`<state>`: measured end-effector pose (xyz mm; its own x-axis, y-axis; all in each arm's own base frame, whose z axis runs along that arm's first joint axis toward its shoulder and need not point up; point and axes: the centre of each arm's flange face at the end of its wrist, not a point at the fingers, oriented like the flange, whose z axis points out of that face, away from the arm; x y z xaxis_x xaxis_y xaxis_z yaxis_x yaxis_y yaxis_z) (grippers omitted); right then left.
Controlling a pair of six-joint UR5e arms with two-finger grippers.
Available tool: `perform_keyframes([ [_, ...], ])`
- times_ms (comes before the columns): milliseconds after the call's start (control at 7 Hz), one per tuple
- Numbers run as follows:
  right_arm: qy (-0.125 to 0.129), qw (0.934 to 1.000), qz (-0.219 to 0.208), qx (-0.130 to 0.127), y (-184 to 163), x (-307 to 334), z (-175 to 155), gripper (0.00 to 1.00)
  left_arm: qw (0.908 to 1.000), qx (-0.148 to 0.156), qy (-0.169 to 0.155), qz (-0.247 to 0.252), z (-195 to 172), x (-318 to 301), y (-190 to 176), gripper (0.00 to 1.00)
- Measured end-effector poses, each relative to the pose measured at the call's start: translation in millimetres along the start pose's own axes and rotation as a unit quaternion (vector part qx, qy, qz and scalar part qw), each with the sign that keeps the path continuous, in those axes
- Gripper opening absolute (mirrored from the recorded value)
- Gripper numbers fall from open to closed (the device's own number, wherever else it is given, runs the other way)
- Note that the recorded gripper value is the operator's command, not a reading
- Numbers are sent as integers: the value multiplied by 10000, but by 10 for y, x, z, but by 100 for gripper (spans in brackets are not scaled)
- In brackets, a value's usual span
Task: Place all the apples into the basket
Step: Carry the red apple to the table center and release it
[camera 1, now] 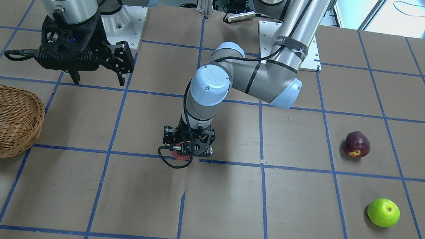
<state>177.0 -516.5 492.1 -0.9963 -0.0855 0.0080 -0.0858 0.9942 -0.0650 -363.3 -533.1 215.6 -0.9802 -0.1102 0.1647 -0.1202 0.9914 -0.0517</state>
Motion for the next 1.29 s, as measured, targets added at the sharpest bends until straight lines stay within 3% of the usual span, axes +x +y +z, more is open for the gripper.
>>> perform_keyframes([
  [143,4,10000,1,0,0,2,0,100,9999,120,-16,29,-67,-2,-56,100],
  [429,-4,10000,8,2,-3,6,-1,100,9994,354,21,-28,-743,-239,-403,100],
  [857,-40,10000,58,-7,-47,-19,33,100,9998,22,-151,-96,-1418,-1015,-640,100],
  [1143,-114,9996,242,52,-357,-273,423,100,9990,-252,-372,-30,-1707,-2379,-929,100],
  [1286,-212,9988,406,154,-575,-599,812,100,9974,-372,-619,16,-1739,-3127,-973,100],
])
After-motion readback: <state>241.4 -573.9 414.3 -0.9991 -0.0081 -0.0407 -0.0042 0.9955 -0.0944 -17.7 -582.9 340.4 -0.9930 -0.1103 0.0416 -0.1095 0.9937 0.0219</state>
